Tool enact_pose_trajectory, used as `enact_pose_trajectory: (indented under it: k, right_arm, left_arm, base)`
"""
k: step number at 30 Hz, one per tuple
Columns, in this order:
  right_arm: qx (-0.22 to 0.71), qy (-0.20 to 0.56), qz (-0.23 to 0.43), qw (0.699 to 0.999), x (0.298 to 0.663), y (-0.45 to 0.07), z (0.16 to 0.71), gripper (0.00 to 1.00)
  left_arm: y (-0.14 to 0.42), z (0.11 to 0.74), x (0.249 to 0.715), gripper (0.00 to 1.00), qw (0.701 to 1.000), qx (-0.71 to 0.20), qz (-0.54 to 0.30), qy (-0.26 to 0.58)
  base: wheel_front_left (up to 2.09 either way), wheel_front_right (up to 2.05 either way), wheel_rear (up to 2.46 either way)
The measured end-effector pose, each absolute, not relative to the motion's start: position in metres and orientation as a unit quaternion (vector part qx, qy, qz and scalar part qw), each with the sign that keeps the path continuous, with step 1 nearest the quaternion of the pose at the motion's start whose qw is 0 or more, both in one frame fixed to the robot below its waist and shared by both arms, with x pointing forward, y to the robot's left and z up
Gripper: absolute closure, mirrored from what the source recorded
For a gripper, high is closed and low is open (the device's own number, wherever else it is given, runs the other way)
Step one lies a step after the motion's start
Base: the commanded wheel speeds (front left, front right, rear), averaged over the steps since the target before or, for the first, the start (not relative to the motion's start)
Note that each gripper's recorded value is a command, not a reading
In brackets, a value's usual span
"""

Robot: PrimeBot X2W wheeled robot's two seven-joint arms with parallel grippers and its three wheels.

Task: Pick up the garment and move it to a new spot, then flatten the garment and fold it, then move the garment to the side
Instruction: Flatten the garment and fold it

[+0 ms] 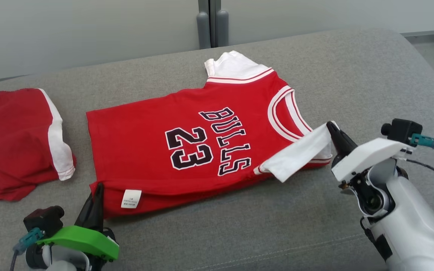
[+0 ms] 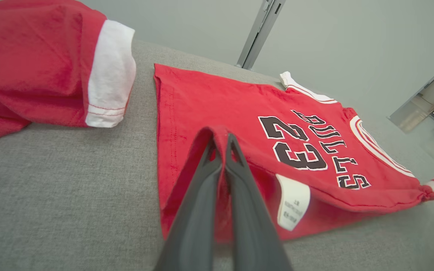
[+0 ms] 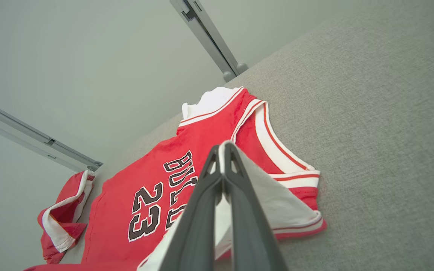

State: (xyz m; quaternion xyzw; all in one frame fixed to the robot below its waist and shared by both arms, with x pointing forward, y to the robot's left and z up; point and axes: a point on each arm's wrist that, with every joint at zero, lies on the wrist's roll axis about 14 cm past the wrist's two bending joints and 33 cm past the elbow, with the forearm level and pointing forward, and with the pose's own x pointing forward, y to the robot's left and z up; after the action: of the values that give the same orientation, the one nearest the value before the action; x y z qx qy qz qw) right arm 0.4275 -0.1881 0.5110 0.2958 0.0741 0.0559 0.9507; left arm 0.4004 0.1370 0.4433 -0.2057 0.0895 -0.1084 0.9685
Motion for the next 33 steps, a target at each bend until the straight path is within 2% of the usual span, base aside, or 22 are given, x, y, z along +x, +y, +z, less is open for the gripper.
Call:
enact_pose_trajectory:
  k: [10, 20, 33]
  right_arm:
    - [0.256, 0.094, 0.062, 0.960, 0.487, -0.173, 0.511, 1.00]
    - [0.217, 0.116, 0.052, 0.968, 0.528, -0.164, 0.494, 1.00]
    - [0.193, 0.155, 0.044, 0.968, 0.539, -0.152, 0.459, 1.00]
  left_arm:
    - [0.133, 0.429, 0.427, 1.00, 0.967, -0.196, -0.115, 0.116]
    - [0.133, 0.418, 0.450, 1.00, 0.967, -0.186, -0.114, 0.133]
    - [0.138, 0.402, 0.456, 1.00, 0.965, -0.187, -0.100, 0.155]
  base:
    - [0.00, 0.00, 0.00]
    - [0.00, 0.00, 0.00]
    - [0.00, 0.00, 0.00]
